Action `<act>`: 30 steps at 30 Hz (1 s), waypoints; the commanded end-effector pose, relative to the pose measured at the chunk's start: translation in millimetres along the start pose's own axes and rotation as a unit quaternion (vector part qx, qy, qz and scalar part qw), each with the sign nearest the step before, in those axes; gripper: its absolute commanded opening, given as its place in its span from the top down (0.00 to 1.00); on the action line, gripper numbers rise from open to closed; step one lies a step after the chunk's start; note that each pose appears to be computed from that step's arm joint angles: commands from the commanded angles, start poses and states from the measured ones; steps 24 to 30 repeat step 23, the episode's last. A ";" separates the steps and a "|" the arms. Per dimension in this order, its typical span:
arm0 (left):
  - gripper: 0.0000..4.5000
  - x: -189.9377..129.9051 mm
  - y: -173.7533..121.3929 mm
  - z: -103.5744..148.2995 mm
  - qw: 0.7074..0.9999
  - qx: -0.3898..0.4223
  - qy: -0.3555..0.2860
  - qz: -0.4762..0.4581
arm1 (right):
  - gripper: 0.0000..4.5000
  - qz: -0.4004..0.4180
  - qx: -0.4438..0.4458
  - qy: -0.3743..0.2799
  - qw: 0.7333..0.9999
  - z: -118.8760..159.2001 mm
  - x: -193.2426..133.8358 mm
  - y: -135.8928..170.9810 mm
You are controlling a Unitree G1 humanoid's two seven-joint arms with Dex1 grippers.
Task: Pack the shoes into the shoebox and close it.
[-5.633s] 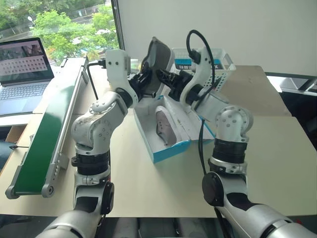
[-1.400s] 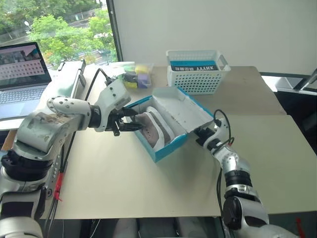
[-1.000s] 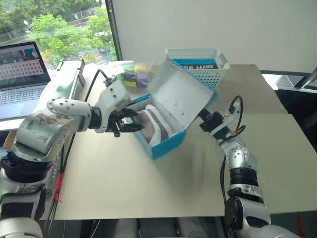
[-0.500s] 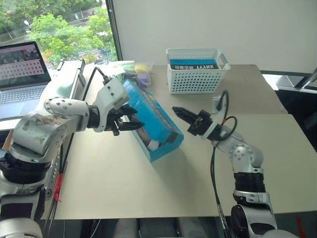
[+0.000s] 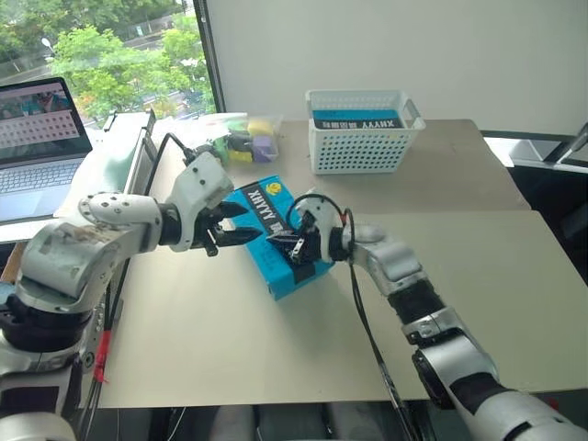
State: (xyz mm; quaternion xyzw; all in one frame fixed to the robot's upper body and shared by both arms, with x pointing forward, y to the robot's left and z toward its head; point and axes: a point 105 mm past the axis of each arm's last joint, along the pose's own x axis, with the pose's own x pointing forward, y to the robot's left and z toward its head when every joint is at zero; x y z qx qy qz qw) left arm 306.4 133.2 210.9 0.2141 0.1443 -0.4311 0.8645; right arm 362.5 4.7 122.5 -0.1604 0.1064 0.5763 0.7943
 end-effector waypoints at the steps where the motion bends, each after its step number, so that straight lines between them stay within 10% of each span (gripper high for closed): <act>1: 0.41 -7.3 -1.2 6.4 1.000 0.015 -0.013 0.019 | 0.99 0.012 -0.014 0.110 0.994 -52.2 6.3 10.0; 11: 0.41 -8.3 -8.1 -4.5 0.999 0.016 -0.020 0.024 | 0.93 0.019 -0.013 -0.071 0.997 62.8 -74.9 5.1; 30: 0.41 -9.9 -27.9 -18.2 0.999 0.009 -0.049 -0.019 | 0.83 -0.011 -0.019 0.020 1.000 38.8 -142.4 17.4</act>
